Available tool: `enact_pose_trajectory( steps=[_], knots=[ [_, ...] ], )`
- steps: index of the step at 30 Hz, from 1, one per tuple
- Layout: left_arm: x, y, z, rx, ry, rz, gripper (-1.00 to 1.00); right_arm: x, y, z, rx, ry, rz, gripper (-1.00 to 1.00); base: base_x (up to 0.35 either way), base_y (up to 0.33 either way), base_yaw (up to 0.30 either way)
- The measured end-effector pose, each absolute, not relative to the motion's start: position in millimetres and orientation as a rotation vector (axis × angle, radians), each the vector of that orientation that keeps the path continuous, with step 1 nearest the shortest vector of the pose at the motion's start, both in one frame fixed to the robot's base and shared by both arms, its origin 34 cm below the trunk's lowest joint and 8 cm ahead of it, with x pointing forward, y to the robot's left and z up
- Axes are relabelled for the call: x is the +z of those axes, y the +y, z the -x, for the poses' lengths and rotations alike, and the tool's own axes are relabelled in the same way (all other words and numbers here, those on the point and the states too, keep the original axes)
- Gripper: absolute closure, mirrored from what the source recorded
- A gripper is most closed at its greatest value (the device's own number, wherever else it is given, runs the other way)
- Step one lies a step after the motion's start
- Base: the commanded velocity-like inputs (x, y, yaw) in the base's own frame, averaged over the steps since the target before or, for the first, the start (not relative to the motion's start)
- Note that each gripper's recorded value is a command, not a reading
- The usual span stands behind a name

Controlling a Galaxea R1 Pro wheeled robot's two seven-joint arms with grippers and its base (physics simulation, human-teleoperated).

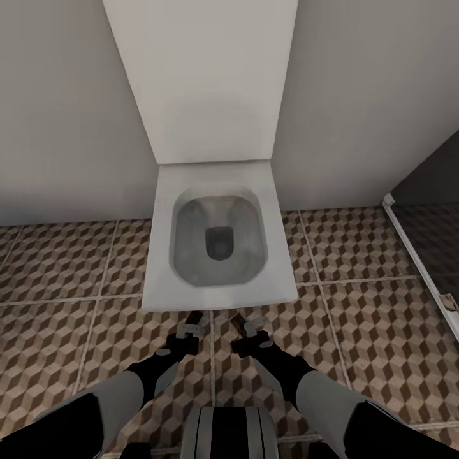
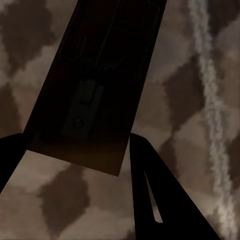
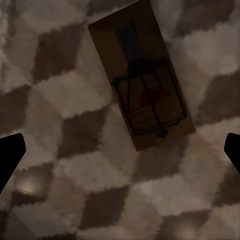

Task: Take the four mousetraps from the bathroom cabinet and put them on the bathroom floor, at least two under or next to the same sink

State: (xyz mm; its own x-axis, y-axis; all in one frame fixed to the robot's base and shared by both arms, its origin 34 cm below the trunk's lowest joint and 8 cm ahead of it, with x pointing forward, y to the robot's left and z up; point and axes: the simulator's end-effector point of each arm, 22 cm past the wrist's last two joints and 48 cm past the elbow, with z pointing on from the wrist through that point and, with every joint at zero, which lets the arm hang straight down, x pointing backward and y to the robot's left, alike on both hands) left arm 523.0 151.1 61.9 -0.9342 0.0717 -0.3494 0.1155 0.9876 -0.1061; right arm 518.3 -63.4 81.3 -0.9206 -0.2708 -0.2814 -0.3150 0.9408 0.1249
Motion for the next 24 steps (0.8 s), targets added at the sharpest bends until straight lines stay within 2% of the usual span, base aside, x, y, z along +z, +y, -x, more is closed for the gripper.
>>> enact_pose_trajectory(
  steps=[24],
  knots=[
    [61.8,151.4,-522.9,-0.176,2.781,-0.135,1.00,81.2,-63.8,-518.3,0.244,2.835,0.435,-1.00,0.000,0.000,0.000]
  ],
)
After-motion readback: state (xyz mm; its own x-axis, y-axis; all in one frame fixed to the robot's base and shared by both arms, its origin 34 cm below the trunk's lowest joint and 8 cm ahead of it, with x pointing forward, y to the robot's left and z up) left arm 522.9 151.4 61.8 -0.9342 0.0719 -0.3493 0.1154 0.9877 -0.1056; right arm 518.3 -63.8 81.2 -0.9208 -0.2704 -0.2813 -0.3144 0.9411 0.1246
